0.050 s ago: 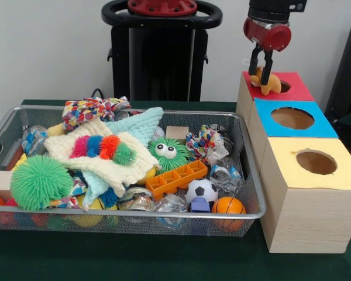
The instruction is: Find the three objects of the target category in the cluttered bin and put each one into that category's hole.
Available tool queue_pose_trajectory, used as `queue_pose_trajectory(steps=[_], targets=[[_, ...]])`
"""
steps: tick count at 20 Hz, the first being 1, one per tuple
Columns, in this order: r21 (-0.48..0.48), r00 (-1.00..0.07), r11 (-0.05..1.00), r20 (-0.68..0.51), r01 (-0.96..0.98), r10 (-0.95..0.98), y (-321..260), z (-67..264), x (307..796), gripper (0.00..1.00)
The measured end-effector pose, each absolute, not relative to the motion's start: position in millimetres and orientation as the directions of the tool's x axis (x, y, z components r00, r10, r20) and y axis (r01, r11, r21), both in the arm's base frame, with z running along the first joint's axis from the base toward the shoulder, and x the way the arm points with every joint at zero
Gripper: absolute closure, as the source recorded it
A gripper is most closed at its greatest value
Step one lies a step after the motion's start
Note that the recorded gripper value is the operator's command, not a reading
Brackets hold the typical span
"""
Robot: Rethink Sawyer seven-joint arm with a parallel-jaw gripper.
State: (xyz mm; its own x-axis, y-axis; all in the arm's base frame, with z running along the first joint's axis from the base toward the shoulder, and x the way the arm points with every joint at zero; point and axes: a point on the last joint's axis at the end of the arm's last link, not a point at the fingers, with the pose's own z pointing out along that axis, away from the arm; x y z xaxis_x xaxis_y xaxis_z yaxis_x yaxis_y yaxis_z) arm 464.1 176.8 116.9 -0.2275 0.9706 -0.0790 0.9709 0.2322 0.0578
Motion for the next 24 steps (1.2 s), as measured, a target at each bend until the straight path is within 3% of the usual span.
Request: queue_pose_trajectory(steps=[24], targets=[[0.053,-0.239,0.244,-0.076,0.968,0.968,189,114,460,0.0]])
